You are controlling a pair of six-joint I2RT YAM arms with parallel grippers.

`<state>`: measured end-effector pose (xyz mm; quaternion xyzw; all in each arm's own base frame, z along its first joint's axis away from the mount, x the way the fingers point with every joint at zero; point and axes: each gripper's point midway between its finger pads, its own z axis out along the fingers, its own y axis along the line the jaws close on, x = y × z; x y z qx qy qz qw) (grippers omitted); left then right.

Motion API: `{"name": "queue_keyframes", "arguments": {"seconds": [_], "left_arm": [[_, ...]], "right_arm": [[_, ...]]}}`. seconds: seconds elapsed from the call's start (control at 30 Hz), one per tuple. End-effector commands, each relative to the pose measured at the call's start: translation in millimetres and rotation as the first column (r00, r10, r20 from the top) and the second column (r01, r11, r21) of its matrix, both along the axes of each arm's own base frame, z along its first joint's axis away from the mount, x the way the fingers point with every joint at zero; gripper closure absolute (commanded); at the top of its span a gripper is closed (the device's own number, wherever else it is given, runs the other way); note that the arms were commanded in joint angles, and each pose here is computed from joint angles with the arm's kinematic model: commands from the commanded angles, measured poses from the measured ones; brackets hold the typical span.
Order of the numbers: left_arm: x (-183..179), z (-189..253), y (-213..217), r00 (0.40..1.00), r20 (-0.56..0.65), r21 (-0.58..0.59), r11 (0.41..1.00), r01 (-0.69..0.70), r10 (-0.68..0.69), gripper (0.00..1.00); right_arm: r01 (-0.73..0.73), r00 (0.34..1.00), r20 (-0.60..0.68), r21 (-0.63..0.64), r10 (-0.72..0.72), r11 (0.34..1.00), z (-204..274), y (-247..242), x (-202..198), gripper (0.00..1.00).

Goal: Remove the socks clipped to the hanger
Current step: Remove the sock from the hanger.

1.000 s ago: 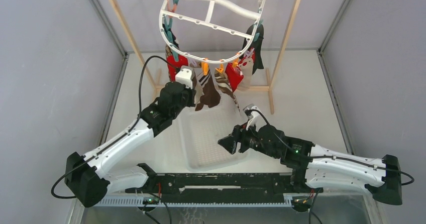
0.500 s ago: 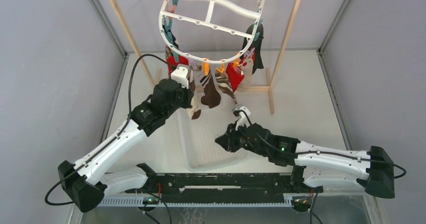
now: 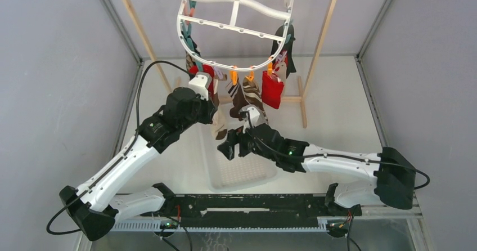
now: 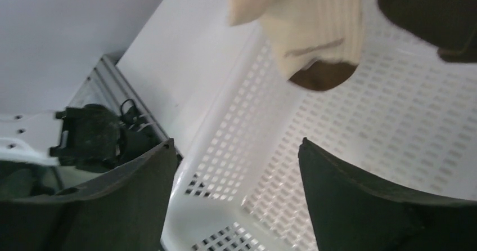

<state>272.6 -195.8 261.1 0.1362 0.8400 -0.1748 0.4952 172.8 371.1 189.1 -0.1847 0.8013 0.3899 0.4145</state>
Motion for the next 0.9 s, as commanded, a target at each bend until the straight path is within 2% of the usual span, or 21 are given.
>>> {"name": "queue_keyframes", "arguments": {"seconds": [0.0,0.1,0.23,0.43,0.87], "left_arm": [[-9,49,-3,0.998,0.058,-0.097,0.995,0.037,-0.032,0.91],[-14,59,-6,0.997,0.059,-0.117,0.991,0.058,-0.051,0.90],[-19,70,-10,0.995,0.061,-0.142,0.986,0.087,-0.079,0.90],[-24,77,-14,0.993,0.061,-0.164,0.980,0.113,-0.105,0.90],[-31,89,-30,0.983,0.062,-0.235,0.954,0.183,-0.173,0.90]], "right_arm": [[0.012,0.998,0.063,0.051,-0.015,0.999,23,14,29,0.09],[0.016,0.998,0.061,0.026,-0.018,1.000,11,13,42,0.04],[0.008,0.997,0.076,0.026,-0.010,1.000,3,10,57,0.01],[-0.069,0.992,0.112,0.117,0.056,0.991,7,10,70,0.01],[-0.225,0.972,0.116,0.220,0.204,0.949,-1,21,62,0.01]]}}
